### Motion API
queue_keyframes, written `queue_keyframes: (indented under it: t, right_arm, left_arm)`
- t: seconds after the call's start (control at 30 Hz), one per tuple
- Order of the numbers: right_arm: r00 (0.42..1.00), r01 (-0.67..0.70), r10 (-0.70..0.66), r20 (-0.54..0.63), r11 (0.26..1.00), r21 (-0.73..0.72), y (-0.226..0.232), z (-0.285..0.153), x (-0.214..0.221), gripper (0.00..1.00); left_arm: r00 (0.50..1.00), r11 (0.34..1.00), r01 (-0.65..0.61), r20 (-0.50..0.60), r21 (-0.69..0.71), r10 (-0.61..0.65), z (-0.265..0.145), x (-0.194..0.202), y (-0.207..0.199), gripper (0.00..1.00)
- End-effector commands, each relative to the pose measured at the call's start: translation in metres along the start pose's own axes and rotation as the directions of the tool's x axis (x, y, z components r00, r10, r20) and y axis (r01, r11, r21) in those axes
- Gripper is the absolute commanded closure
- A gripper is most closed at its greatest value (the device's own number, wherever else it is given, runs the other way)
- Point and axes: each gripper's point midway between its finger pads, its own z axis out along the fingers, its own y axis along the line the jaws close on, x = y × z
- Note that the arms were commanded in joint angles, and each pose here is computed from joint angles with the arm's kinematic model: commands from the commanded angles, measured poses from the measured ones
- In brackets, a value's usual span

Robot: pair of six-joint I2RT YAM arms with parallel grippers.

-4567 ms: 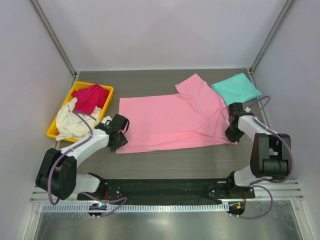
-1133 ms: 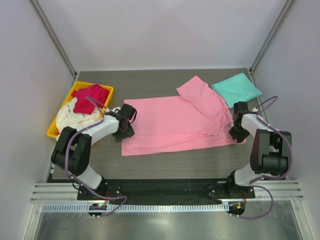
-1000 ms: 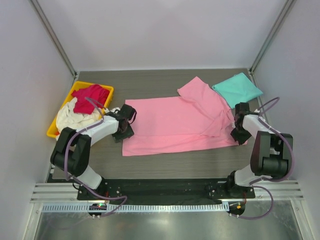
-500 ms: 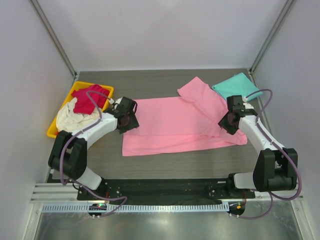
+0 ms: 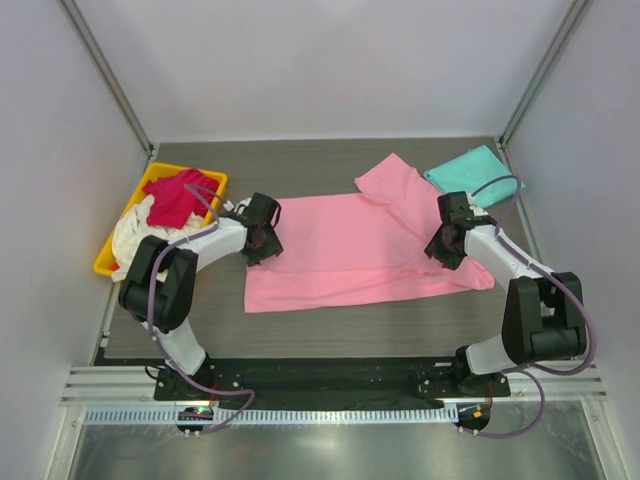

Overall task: Fold and stack the t-shirts
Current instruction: Fold the tshirt

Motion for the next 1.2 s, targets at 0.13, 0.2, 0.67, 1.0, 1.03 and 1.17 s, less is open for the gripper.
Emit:
queue_keyframes:
  t: [0.13, 0.2, 0.67, 1.0, 1.03, 1.17]
  right_arm:
    - [1.0, -0.006, 0.006, 0.007, 0.999, -0.053, 0.011, 0.014, 0.003, 0.55]
    - [1.0, -0.004, 0.004, -0.001, 0.999, -0.051, 0.01, 0.019, 0.007, 0.55]
    - [1.0, -0.02, 0.024, 0.019, 0.986, -0.163, 0.043, 0.006, -0.005, 0.89]
    - [0.999, -0.046, 0.045, -0.009, 0.971, -0.236, 0.069, 0.0, -0.013, 0.73]
    - [0.999, -0.049, 0.047, -0.015, 0.971, -0.235, 0.069, 0.0, -0.012, 0.72]
    - [0.999, -0.052, 0.048, -0.022, 0.973, -0.226, 0.068, 0.001, -0.01, 0.91]
  left_arm:
    - [0.998, 0.984, 0.024, -0.053, -0.174, -0.033, 0.007, 0.038, 0.061, 0.45]
    - [0.999, 0.983, 0.025, -0.043, -0.182, -0.033, 0.005, 0.037, 0.064, 0.45]
    - [0.999, 0.98, 0.051, 0.024, -0.192, -0.048, -0.012, 0.024, 0.07, 0.45]
    - [0.998, 0.98, 0.054, 0.023, -0.189, -0.05, -0.012, 0.026, 0.071, 0.45]
    - [0.999, 0.981, 0.051, 0.023, -0.189, -0.047, -0.012, 0.027, 0.071, 0.45]
    - [0.998, 0.982, 0.057, 0.026, -0.182, -0.053, -0.014, 0.027, 0.071, 0.45]
